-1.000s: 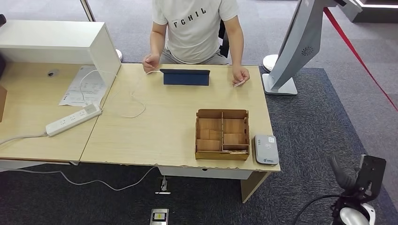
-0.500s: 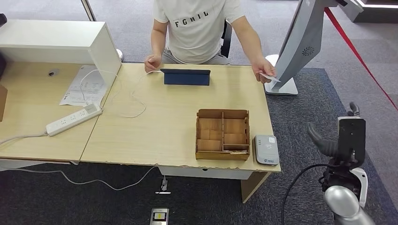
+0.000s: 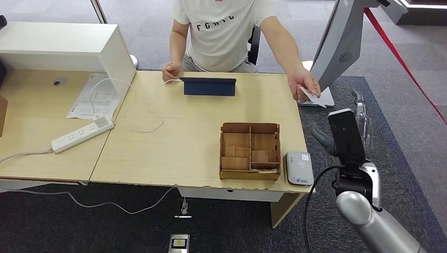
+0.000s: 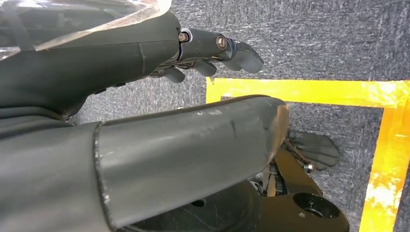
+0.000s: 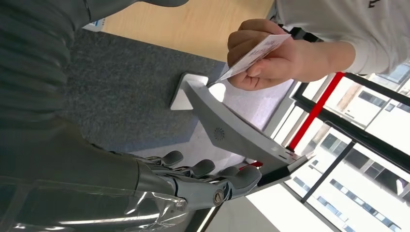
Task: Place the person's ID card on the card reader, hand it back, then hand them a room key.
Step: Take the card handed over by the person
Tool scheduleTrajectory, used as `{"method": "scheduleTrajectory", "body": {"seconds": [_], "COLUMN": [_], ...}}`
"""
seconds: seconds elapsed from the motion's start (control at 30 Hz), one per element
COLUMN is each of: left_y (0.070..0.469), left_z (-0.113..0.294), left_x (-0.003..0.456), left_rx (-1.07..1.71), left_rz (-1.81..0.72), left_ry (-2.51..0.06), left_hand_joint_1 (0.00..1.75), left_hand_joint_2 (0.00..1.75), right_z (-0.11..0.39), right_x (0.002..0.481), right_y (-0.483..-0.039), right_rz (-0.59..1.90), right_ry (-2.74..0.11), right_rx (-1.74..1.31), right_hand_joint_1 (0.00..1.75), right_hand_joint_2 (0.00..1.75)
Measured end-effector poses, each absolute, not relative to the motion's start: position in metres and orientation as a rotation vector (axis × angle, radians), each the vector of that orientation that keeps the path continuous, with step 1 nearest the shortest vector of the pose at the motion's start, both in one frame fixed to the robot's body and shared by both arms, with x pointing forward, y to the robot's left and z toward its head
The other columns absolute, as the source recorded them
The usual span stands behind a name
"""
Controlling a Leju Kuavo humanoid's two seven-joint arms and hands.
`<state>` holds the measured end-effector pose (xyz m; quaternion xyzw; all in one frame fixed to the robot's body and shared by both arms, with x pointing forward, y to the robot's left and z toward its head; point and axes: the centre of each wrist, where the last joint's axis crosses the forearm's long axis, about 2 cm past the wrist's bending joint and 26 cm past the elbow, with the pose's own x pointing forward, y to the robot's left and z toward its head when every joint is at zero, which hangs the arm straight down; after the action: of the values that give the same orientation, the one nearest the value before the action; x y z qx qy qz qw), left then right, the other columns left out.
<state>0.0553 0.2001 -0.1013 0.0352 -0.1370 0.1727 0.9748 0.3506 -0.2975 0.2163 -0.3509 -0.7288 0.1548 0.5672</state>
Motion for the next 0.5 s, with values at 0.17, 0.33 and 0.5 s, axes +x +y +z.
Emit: {"method": "scheduleTrajectory", "body": {"seconds": [0.17,0.33,0.5], "left_y": [0.201,0.201,0.202], "left_z": [-0.101,-0.102,-0.102], "left_x": [0.055,0.055,0.055], "left_rx": [0.079,0.081,0.078], "left_rz": [0.361,0.364,0.36], "left_ry": [-0.264,-0.264,-0.265], "left_hand_joint_1": [0.0,0.0,0.0], "left_hand_joint_2": [0.0,0.0,0.0], "right_z": [0.208,0.2,0.19], "right_x": [0.359,0.363,0.364], "right_y": [-0.29,-0.288,-0.289], "right_rz": [0.454,0.503,0.544], "right_ry": [-1.634,-1.583,-1.542], "right_rx": [-0.909,-0.934,-0.955], "right_hand_joint_1": [0.0,0.0,0.0], "right_hand_joint_2": [1.75,1.75,1.75]}}
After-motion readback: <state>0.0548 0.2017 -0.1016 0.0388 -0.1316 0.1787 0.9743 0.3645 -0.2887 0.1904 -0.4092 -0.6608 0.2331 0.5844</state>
